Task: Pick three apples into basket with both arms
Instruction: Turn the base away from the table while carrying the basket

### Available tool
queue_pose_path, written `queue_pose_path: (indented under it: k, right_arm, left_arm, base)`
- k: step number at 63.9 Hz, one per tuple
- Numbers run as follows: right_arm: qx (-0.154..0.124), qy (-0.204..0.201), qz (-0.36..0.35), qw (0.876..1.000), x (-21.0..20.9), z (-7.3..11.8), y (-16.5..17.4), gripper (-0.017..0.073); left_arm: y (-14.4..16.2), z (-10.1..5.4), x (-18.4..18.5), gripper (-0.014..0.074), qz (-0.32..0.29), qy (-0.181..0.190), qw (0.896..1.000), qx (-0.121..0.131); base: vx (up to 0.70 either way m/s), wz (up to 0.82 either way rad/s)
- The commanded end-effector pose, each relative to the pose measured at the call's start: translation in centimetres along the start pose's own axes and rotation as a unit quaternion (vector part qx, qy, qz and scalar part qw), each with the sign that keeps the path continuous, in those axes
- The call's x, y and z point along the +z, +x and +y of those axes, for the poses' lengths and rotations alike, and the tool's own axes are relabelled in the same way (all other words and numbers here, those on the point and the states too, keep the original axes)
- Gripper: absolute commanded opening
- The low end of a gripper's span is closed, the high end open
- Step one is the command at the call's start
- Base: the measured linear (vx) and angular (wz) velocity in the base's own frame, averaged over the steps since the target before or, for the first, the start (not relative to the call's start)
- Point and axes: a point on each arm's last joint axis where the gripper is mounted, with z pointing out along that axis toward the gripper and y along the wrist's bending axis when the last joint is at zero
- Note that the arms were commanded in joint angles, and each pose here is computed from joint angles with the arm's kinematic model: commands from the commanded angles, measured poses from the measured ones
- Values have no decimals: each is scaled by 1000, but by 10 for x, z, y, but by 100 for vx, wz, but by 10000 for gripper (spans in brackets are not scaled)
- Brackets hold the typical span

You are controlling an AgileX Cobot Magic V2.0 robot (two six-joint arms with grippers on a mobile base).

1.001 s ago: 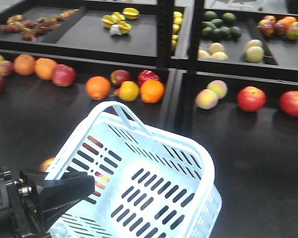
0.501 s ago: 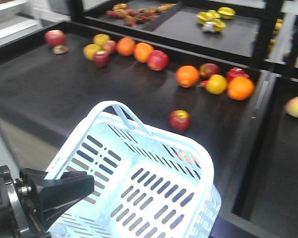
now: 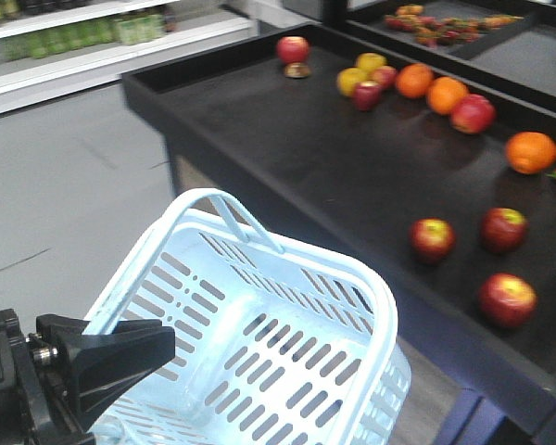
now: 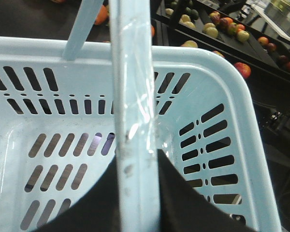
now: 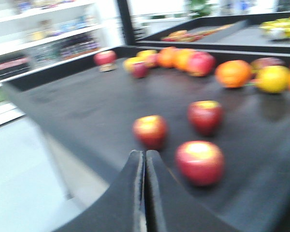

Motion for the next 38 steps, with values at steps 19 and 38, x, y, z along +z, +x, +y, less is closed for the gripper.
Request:
queue_pose_path:
  k: [19, 38]
  right_arm:
    - [-7, -8, -35, 999, 0, 1, -5, -5]
    - [-7, -8, -35, 999, 0, 1, -5, -5]
  left_arm:
    - [-17, -6, -6, -8, -55, 4, 998, -10]
    - [-17, -6, -6, -8, -55, 4, 998, -10]
  base:
    - [-17, 68]
    - [-15, 63]
